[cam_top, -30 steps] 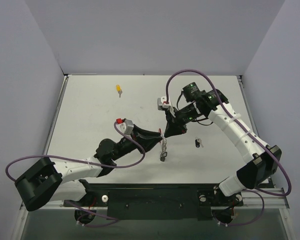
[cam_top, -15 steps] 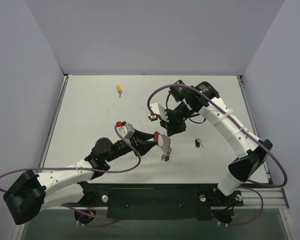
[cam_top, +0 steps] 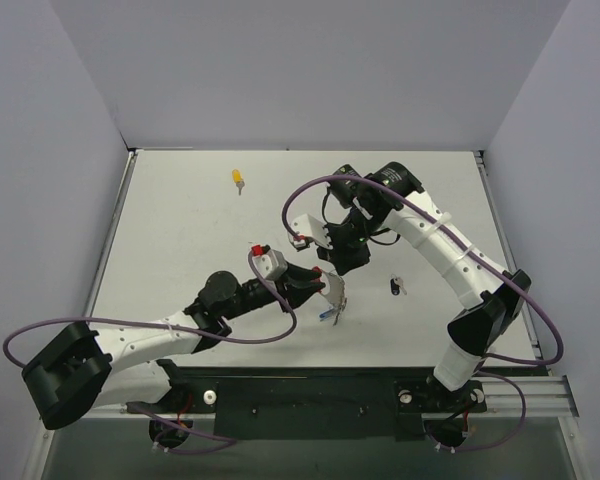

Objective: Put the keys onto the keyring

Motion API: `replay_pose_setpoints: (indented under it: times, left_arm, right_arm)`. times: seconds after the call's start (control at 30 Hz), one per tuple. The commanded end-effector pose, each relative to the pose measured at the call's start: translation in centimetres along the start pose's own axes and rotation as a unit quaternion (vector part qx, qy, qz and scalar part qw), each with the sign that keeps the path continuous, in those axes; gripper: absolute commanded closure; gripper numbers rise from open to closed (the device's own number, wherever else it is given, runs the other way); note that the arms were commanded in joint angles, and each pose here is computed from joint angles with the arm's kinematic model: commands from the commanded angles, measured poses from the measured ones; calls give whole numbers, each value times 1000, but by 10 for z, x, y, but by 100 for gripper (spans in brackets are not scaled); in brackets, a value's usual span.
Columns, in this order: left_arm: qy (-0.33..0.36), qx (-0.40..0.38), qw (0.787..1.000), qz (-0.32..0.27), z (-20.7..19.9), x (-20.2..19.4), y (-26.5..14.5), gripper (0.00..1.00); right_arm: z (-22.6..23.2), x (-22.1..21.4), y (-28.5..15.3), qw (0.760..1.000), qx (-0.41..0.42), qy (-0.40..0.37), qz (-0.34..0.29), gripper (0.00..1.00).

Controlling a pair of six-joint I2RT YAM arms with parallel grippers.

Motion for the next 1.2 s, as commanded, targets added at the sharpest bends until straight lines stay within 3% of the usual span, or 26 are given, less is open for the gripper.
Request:
replay_pose_setpoints:
  times: [0.0,0.1,0.77,1.17]
  left_arm:
    - [38,-25,997,-66,-5,28,16,62]
    - [42,-22,997,-65,-5,27,20,67]
    - [67,-12,996,-59,0,25,30,67]
    - [66,-20,996,-61,-1,27,33,79]
  right_arm:
    - [13,-3,-10,1000,19,0,13,100]
    - [13,-2,-9,1000,22,-3,12,100]
    - [15,0,-7,999,44,-6,1,100]
    - [14,0,-5,999,46,-5,1,100]
Point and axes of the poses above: each gripper's point midway between its finger pads, its own y axis out along the fingers, its own z axis along the line the jaws close on, x = y × z, the point moved 8 cm from there along -y, back along the fingers, and after that the axes turned 9 degrees about y, right-handed, at the moved point
